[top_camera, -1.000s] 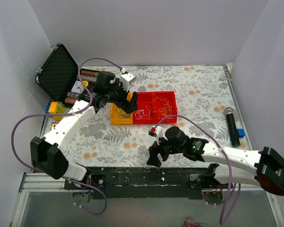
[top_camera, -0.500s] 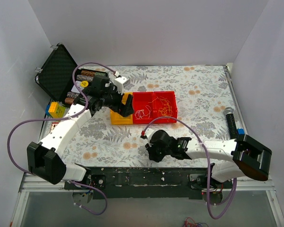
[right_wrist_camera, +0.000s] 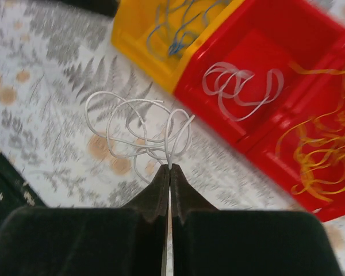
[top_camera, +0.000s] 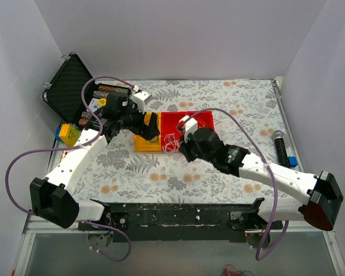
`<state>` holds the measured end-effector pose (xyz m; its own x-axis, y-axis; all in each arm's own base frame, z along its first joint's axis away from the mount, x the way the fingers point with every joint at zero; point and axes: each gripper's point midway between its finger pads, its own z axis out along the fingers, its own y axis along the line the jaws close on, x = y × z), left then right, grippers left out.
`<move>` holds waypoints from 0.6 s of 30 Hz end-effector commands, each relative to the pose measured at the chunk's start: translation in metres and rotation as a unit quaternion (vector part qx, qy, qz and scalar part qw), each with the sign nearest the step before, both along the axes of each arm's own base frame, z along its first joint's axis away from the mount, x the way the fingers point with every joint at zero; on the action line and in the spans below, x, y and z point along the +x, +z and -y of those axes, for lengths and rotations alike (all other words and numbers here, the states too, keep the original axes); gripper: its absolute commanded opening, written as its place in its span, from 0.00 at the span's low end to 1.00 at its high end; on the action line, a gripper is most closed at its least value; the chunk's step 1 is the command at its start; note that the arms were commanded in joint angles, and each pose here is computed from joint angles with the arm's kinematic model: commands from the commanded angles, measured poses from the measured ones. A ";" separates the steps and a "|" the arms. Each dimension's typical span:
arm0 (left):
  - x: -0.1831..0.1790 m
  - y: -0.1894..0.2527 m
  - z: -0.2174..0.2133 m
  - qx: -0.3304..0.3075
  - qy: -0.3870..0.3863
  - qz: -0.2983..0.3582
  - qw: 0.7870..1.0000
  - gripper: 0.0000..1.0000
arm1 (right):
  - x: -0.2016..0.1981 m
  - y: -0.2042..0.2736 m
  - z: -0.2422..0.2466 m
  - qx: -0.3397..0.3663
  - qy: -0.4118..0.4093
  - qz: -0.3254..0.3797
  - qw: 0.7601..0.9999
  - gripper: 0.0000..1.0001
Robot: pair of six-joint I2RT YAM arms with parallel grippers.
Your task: Untangle the cables
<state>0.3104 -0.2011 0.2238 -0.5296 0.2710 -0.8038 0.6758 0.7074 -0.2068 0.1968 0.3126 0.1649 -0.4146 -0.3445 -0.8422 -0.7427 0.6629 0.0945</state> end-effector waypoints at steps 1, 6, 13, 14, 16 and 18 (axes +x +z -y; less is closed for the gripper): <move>0.006 0.022 -0.009 -0.005 0.020 0.022 1.000 0.98 | 0.055 0.058 0.016 0.008 -0.030 0.073 0.997 0.01; 0.019 0.042 -0.025 -0.015 0.061 0.051 0.997 0.98 | 0.102 0.072 0.013 0.008 -0.040 0.082 0.996 0.01; 0.018 0.049 -0.032 -0.020 0.071 0.050 0.996 0.98 | 0.146 0.042 -0.008 -0.028 -0.049 0.071 0.996 0.01; 0.018 0.048 -0.033 -0.020 0.074 0.049 0.996 0.98 | 0.150 0.035 -0.009 -0.035 -0.053 0.068 0.996 0.01; 0.018 0.049 -0.036 -0.019 0.078 0.056 0.995 0.98 | 0.157 0.024 -0.011 -0.039 -0.063 0.066 0.995 0.01; 0.017 0.048 -0.037 -0.018 0.079 0.056 0.995 0.98 | 0.163 0.019 -0.012 -0.039 -0.071 0.066 0.994 0.02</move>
